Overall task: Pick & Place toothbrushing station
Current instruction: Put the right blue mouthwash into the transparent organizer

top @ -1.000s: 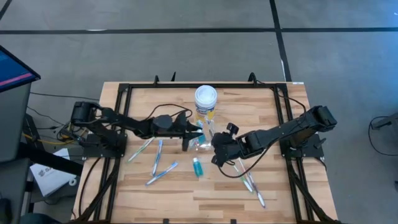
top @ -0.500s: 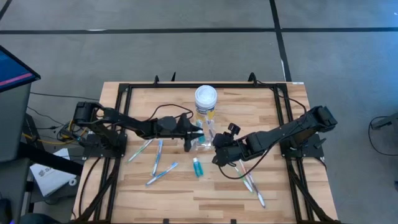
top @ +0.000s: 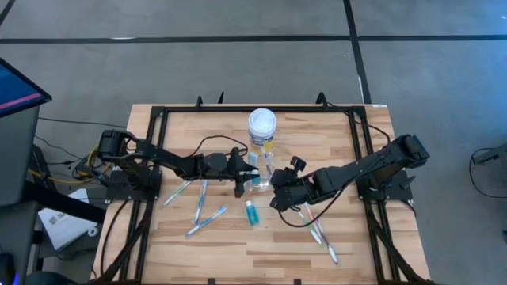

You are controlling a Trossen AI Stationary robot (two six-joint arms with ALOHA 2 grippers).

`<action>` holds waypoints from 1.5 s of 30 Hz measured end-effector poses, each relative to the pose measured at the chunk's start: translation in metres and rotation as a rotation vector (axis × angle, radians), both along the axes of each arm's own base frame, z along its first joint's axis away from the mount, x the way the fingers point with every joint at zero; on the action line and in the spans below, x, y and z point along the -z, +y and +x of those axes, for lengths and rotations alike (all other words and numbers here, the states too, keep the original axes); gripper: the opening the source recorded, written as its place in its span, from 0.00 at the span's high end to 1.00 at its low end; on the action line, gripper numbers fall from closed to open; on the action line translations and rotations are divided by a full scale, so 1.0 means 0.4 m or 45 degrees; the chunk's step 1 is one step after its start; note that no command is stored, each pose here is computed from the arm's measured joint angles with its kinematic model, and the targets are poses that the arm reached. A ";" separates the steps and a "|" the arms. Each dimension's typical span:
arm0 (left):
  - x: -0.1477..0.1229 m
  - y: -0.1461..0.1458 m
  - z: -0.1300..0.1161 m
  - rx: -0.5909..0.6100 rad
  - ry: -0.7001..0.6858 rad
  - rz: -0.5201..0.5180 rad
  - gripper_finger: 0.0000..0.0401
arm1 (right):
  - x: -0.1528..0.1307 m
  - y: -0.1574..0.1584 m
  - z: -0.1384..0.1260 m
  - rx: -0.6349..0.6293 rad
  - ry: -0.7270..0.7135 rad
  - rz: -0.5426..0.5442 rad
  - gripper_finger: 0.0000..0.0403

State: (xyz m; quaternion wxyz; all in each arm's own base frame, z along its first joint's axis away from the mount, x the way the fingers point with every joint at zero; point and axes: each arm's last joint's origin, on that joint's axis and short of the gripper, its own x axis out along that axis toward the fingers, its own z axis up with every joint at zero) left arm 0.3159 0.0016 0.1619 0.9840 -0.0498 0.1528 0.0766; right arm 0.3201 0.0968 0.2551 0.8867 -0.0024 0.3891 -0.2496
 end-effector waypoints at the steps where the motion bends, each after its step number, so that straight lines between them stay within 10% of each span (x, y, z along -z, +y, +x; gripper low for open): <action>1: 0.003 -0.001 0.000 0.004 0.007 0.009 0.79 | 0.000 0.000 0.000 0.000 0.000 0.000 0.70; 45: 0.034 -0.021 0.005 0.060 0.067 0.075 0.69 | -0.001 0.000 0.003 0.001 -0.017 0.006 0.69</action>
